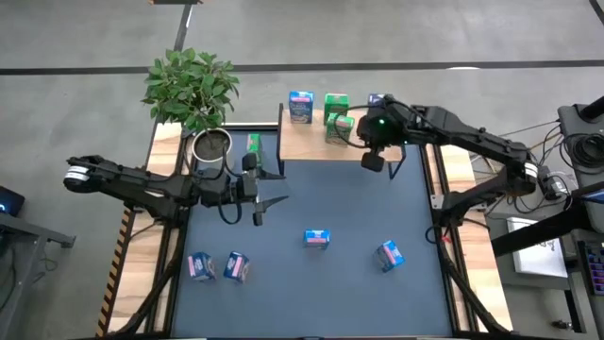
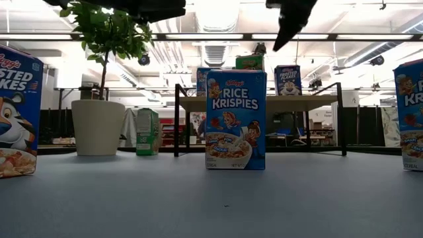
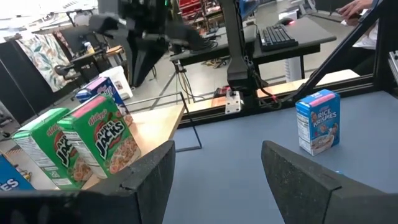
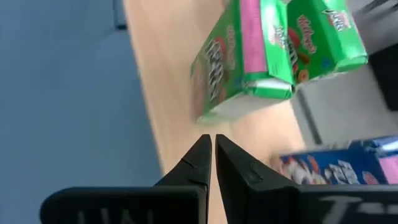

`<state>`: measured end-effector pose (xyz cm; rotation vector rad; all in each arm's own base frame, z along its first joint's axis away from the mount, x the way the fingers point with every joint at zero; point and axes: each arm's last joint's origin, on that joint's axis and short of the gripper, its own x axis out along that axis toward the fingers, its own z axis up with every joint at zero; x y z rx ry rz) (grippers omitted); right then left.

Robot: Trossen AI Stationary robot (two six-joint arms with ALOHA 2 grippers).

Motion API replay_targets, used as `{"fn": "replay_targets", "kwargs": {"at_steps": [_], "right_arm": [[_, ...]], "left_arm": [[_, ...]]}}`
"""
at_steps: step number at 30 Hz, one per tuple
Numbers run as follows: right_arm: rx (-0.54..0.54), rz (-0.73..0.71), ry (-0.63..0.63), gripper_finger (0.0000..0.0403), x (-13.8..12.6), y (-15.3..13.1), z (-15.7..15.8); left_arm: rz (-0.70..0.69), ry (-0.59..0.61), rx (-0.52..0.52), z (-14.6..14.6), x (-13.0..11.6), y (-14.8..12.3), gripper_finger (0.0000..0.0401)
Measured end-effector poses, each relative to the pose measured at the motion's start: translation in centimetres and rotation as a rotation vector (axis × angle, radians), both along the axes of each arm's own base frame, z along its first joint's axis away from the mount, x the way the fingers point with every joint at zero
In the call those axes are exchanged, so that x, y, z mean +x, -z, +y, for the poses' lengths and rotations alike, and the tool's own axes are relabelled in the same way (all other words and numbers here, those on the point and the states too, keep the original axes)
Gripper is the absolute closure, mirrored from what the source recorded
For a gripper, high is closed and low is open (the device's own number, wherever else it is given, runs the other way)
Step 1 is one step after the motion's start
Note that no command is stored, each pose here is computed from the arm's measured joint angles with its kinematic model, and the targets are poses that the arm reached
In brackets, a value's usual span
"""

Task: Stack cereal on shelf
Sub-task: Put the bottom green cereal box on the shelf aligned with the other green cereal box

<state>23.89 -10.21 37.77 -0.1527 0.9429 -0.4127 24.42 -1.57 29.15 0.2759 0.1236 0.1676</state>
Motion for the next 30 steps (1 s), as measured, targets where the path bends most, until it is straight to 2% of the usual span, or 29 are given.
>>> {"fn": "replay_targets", "kwargs": {"at_steps": [5, 11, 25, 30], "right_arm": [[-0.099, -0.056, 0.038, 0.039, -0.1, 2.6, -2.2], [-0.125, -0.043, 0.073, 0.039, 0.0, 3.8, -4.3], [-0.182, -0.064, 0.047, 0.039, 0.5, 3.6, -4.8], [-0.101, -0.059, 0.074, 0.039, -0.4, 2.7, -4.2]], "left_arm": [[0.0, 0.0, 0.0, 0.0, 0.0, 0.0, 0.0178], [0.007, -0.001, -0.001, 0.0, 0.0, 0.1, 0.0178], [0.016, -0.001, -0.002, 0.0, 0.0, 0.2, 0.0178], [0.019, -0.001, -0.002, 0.0, 0.0, 0.2, 0.0178]]}}
